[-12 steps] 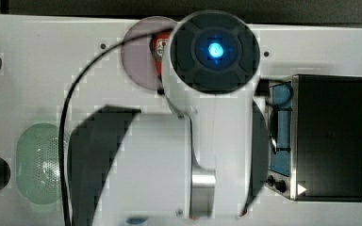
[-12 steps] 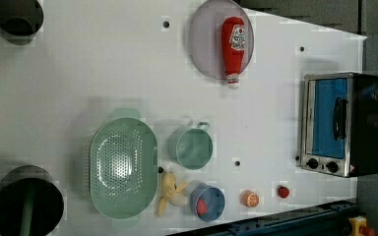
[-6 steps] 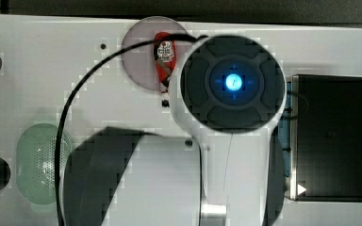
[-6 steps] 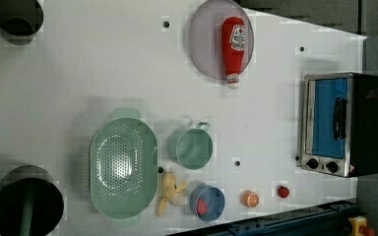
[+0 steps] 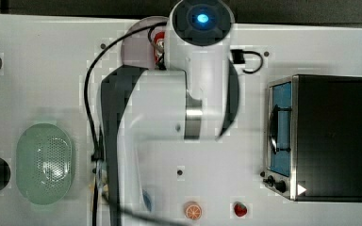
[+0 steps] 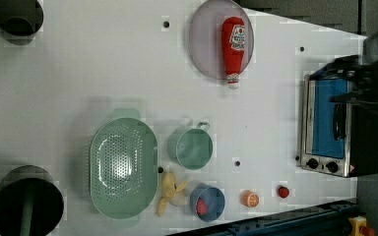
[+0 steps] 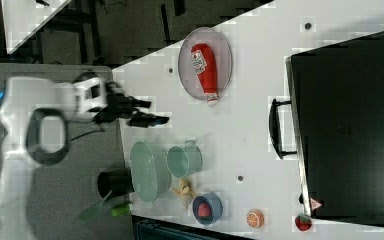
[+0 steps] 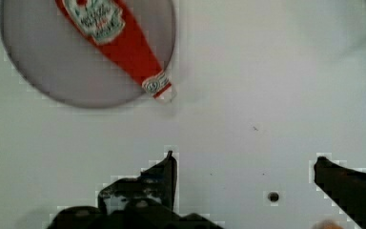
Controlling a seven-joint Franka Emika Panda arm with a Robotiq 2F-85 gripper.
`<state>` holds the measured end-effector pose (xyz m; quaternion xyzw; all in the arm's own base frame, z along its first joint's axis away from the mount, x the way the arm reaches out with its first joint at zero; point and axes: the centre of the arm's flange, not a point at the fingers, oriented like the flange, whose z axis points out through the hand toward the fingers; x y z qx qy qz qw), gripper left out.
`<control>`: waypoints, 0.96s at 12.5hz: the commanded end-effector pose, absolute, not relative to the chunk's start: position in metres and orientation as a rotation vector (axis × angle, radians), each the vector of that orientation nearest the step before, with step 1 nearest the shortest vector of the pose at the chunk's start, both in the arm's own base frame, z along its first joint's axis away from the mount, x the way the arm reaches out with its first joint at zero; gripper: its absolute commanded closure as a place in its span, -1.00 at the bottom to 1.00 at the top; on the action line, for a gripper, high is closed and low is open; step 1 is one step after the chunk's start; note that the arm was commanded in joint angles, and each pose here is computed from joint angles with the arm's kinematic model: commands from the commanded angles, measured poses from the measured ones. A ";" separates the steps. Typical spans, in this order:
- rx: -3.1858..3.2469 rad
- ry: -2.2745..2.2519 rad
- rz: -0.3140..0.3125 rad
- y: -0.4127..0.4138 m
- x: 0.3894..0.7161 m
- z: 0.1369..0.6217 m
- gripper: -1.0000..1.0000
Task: Pick ketchup from plate and place it on table.
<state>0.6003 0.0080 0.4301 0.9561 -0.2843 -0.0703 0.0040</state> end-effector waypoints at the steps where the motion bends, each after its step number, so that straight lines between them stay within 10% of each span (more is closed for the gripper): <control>1: 3.110 -0.531 -0.223 0.018 0.610 0.396 -1.00; 12: 3.170 -0.182 -0.082 0.046 0.668 0.250 -1.00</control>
